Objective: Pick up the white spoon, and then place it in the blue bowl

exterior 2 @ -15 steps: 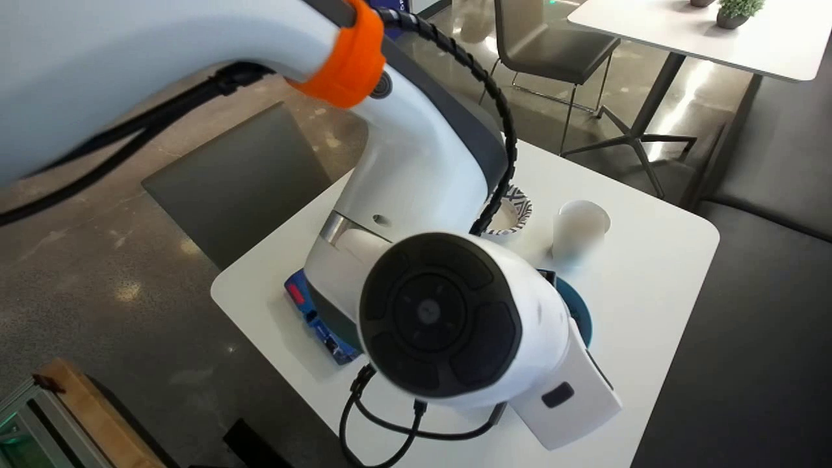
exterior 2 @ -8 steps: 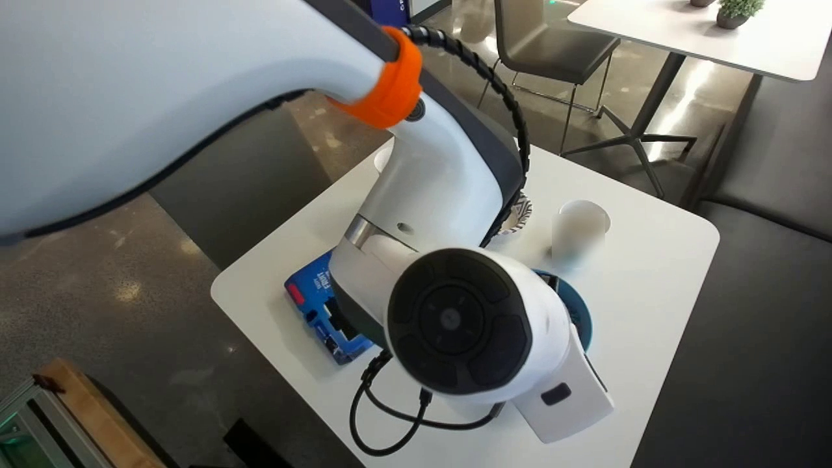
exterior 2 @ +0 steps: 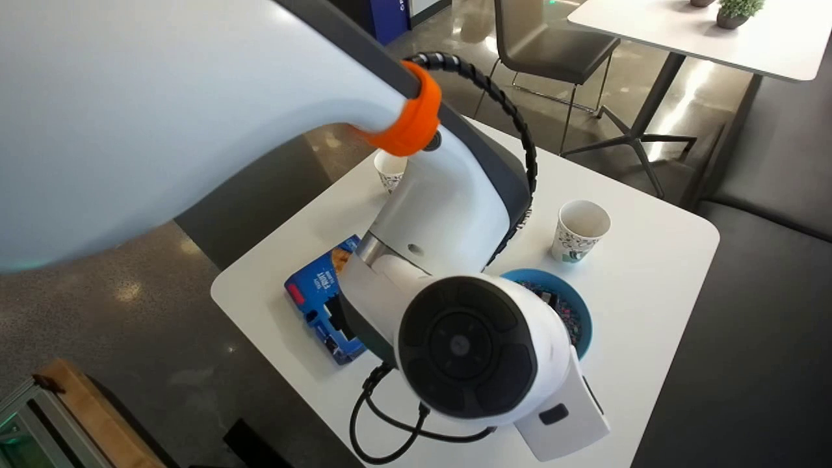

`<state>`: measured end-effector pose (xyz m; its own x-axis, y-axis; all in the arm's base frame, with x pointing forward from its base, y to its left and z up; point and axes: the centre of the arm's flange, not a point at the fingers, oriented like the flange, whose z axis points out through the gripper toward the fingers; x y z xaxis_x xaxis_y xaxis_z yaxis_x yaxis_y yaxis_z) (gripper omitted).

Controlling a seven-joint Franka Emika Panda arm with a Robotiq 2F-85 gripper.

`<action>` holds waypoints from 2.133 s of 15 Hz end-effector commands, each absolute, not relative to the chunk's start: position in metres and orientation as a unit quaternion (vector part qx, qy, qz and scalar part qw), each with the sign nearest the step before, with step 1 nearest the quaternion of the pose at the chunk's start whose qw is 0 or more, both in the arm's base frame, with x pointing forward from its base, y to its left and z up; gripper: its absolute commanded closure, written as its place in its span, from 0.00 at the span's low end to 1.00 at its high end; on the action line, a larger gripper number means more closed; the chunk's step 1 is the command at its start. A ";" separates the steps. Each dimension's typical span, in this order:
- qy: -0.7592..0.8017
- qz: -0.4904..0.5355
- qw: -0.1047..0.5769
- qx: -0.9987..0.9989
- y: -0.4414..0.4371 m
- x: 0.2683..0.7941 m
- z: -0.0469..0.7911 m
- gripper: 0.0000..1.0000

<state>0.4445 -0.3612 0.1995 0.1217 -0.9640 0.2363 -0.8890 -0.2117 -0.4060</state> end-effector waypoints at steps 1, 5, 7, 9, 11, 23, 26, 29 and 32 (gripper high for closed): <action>0.640 -0.212 0.070 -0.735 -0.366 0.434 0.176 0.99; 0.652 -0.197 0.060 -0.729 -0.368 0.426 0.166 0.99; 0.656 -0.194 0.058 -0.727 -0.370 0.423 0.162 0.99; 0.659 -0.192 0.057 -0.725 -0.370 0.422 0.161 0.95; 0.659 -0.193 0.053 -0.725 -0.370 0.421 0.167 0.69; 0.507 -0.172 0.024 -0.844 -0.320 0.377 0.262 0.00; 0.434 -0.180 0.009 -0.883 -0.292 0.373 0.272 0.00; 0.357 -0.181 -0.005 -0.916 -0.263 0.366 0.291 0.01; 0.273 -0.178 -0.028 -0.945 -0.242 0.361 0.312 0.00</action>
